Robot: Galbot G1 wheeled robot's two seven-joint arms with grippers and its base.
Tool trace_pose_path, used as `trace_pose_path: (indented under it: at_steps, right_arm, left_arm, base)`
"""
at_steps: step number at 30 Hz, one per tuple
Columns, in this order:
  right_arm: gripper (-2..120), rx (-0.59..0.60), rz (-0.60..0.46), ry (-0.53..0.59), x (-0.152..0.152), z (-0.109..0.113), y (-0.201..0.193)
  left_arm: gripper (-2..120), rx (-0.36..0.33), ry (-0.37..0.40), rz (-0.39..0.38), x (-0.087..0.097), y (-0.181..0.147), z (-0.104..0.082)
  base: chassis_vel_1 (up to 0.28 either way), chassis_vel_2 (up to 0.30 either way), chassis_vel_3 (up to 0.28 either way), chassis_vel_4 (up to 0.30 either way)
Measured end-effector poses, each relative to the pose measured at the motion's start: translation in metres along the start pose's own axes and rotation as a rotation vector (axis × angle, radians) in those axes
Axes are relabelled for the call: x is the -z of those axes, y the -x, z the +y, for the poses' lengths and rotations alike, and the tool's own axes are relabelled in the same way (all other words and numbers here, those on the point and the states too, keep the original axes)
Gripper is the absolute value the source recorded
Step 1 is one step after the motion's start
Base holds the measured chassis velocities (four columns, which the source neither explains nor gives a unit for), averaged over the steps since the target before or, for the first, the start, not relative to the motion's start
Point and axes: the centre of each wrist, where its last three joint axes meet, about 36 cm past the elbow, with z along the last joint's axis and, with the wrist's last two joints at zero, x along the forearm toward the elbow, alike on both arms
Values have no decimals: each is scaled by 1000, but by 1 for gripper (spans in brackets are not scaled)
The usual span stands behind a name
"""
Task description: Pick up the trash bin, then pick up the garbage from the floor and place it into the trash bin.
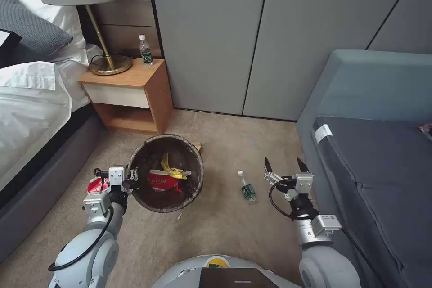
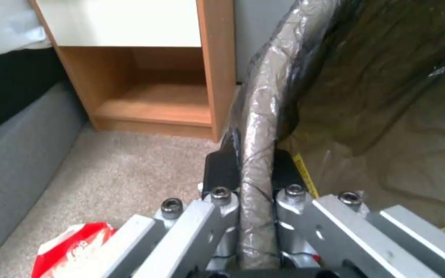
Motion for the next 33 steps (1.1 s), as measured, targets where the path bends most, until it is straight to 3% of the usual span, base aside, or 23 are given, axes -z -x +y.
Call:
trace_pose_path:
  at_steps: [7, 10, 27, 33]
  right_arm:
    - [100, 43, 80, -39, -17, -13, 8]
    - [100, 70, 167, -81, -40, -23, 19]
    - [100, 229, 324, -88, -107, -17, 74]
    - [100, 268, 393, -100, -131, -28, 101]
  left_arm:
    - [0, -2, 0, -9, 3, -2, 0]
    - [0, -2, -2, -13, 5, -3, -1]
    - [0, 1, 2, -16, 7, -5, 0]
    - [0, 2, 3, -16, 8, -5, 0]
  base:
    - [0, 0, 0, 0]
    - [0, 0, 0, 0]
    - [0, 0, 0, 0]
    - [0, 0, 0, 0]
